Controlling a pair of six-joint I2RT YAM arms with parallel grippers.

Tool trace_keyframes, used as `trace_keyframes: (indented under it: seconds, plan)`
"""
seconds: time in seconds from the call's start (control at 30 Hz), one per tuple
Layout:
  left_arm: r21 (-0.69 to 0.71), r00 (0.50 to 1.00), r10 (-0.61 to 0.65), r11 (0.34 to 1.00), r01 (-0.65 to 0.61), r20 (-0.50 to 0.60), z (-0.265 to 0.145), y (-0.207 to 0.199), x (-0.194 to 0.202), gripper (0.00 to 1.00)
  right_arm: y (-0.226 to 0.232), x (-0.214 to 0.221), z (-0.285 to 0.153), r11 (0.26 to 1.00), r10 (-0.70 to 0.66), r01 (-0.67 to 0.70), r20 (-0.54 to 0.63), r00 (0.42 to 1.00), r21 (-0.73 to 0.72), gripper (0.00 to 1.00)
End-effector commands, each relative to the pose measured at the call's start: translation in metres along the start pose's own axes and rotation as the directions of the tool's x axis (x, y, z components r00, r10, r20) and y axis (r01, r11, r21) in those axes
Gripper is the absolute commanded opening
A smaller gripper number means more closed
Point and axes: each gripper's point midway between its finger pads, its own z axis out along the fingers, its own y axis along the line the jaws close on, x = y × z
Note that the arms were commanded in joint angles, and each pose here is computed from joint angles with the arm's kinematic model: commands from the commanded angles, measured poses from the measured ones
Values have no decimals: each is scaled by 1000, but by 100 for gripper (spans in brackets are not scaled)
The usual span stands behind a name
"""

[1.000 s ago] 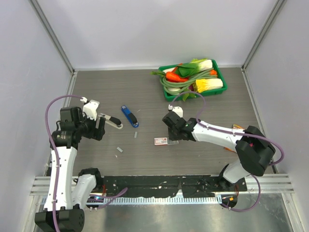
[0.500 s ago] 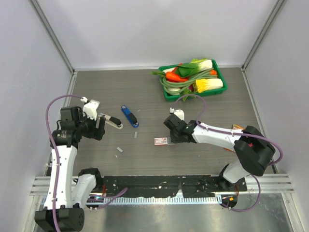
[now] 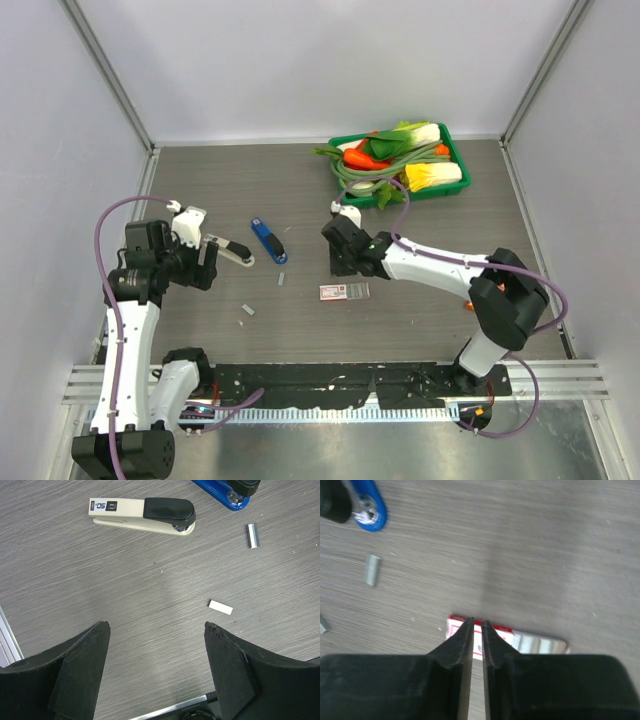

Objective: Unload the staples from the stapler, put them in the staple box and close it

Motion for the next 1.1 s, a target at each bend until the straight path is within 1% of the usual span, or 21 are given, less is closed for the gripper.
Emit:
trace_keyframes:
  seconds: [0.0, 0.03, 0.07, 0.1, 0.2, 0.3, 0.43, 0.47, 0.53, 0.67, 1.07]
  plan:
    - [-28, 999, 9, 1000, -8, 43, -1, 7, -12, 80, 52, -30, 4, 994, -16, 22, 55, 998, -110, 24]
    - [-30, 999, 7, 1000, -6, 43, -1, 7, -13, 80, 57, -28, 7, 994, -24, 29, 52, 998, -108, 27]
    - [-37, 999, 5, 999, -3, 41, -1, 9, -13, 80, 61, -23, 17, 995, -39, 42, 40, 998, -92, 32]
    - [-41, 999, 6, 999, -4, 41, 0, 10, -14, 80, 76, -25, 18, 993, -49, 54, 52, 997, -105, 33]
    - [-57, 999, 6, 998, -4, 41, -1, 14, -16, 80, 100, -16, 31, 992, -75, 78, 31, 997, -95, 39]
    - [-55, 999, 8, 998, -5, 41, -4, 13, -18, 80, 113, -15, 43, 995, -76, 77, 24, 997, -61, 46]
    - [-64, 999, 20, 998, -17, 49, -8, 13, -19, 80, 128, -13, 50, 996, -69, 71, 24, 997, -63, 55]
    - [-64, 999, 24, 998, -21, 47, -8, 13, -18, 80, 129, -14, 51, 996, -66, 68, 26, 997, -60, 60]
    - [-66, 999, 24, 998, -21, 41, -9, 13, -16, 80, 129, -15, 56, 997, -59, 60, 27, 998, -40, 63]
    - [-67, 998, 29, 997, -25, 47, -11, 12, -16, 80, 128, -11, 63, 998, -69, 69, 14, 998, -3, 63]
    - [-70, 998, 35, 997, -32, 50, -12, 13, -18, 80, 129, -8, 75, 997, -73, 73, -4, 997, 34, 62]
